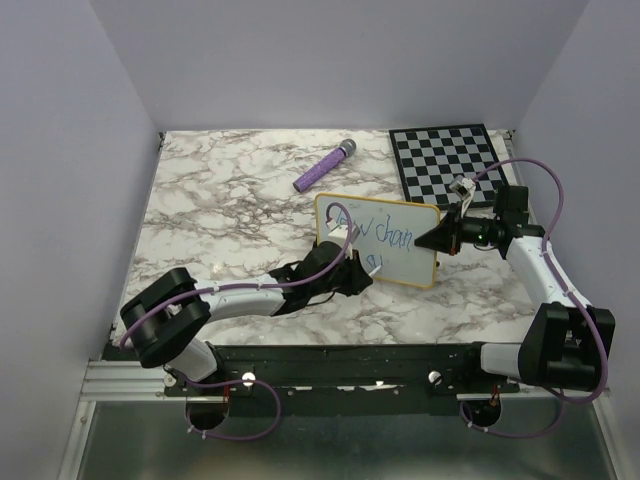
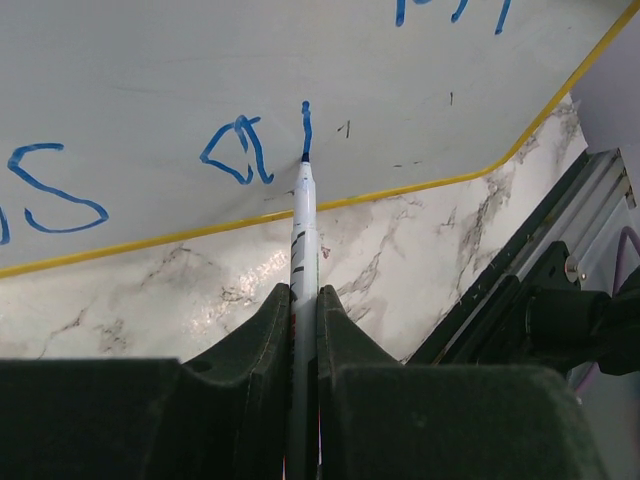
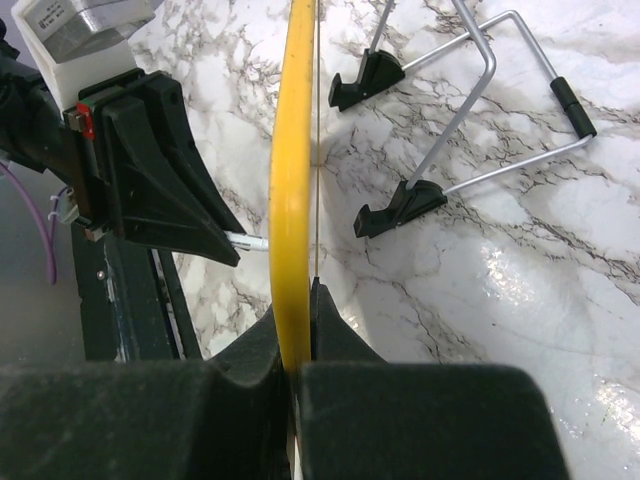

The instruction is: Write a sentence on the whiteboard

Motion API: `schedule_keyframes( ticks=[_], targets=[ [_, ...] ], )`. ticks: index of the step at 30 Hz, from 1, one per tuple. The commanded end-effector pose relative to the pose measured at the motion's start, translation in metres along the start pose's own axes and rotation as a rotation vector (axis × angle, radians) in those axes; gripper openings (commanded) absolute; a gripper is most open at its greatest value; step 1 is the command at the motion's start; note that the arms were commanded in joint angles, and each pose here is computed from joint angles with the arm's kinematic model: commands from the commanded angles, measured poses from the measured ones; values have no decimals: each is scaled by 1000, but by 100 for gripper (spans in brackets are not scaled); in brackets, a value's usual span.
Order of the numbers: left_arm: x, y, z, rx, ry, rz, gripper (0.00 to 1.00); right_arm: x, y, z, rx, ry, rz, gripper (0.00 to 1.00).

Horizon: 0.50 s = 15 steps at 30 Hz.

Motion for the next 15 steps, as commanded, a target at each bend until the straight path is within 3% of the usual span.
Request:
schedule_keyframes(
  ticks=[1,15],
  targets=[
    [6,6,5,29,-12,-30,0,8,-1,-9,-38,-15,-38,1],
    [-7,5,-4,10,4,0,0,7,-2,-9,-37,-15,-35,1]
  ],
)
Point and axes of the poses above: each gripper's point midway between its finger pads, its own y axis out along the fingers, its own x axis along the line the jaws close on, z = x × y, the point moved 4 cm from there along -y, back along the fingers, and after that the axes turned 14 degrees about -y, right-handed, at the moved point
